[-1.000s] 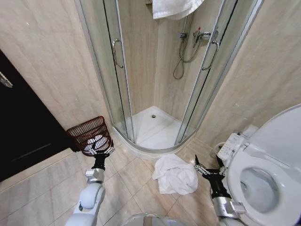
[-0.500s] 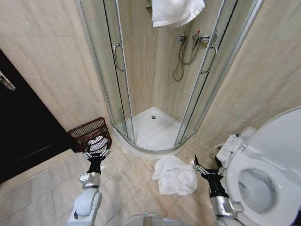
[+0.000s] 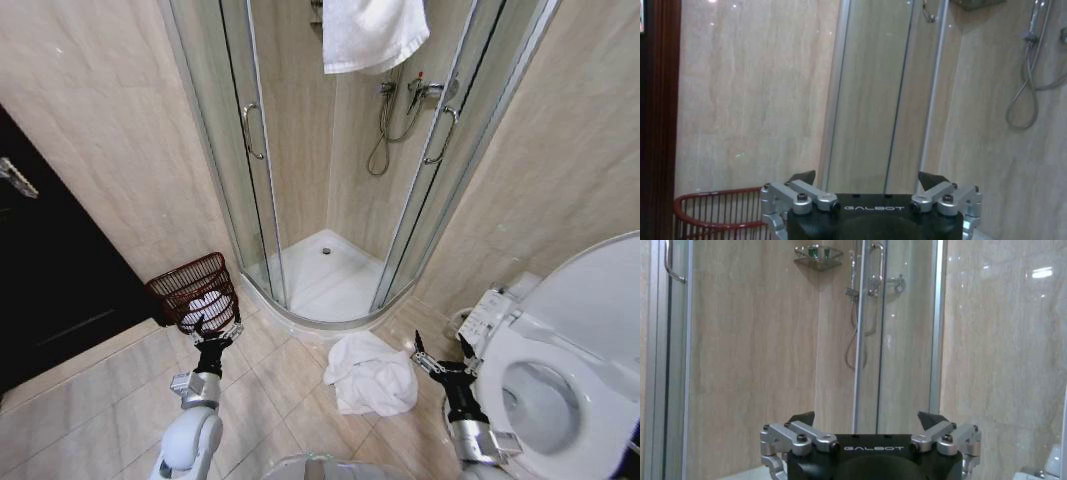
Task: Discard the used towel into the hamper.
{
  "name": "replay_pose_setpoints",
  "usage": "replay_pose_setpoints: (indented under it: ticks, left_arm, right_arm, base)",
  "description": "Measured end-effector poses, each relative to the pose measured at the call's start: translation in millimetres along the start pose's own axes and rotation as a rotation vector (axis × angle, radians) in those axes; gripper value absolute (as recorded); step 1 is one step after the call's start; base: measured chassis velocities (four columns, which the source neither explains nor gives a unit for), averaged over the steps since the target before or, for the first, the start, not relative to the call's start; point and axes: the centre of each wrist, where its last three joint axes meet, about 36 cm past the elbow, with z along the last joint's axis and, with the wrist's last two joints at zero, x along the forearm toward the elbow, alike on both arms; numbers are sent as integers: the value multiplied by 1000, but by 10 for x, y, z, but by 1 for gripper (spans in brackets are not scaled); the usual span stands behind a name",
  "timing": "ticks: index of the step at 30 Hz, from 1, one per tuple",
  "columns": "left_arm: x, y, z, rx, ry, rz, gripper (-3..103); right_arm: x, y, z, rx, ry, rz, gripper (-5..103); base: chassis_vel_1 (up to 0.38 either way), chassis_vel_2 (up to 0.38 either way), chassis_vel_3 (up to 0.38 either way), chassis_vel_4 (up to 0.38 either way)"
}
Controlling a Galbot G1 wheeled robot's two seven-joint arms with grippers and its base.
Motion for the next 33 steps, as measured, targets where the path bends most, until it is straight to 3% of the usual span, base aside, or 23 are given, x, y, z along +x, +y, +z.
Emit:
replay_pose_setpoints:
  ticks: [7,14,18,33]
  left_arm:
    - [-51,30,-161,30,12,32,100]
    - [-189,157,-208,-12,6,17,100]
    - [-153,173,-181,-4,11,7,100]
    - [-219,75,-210,-25,19,54,100]
  right_arm:
    - [-8,5,-31,15,-6,-7,100]
    - [-46,-1,-90,27,-7,-12,100]
    - [-72,0,-137,37,-6,-16,100]
    - [-159,131,-472,2,-33,-47,100]
  base:
    - [0,0,0,0]
    - [0,0,0,0]
    - [0,0,0,0]
    - [0,0,0,0]
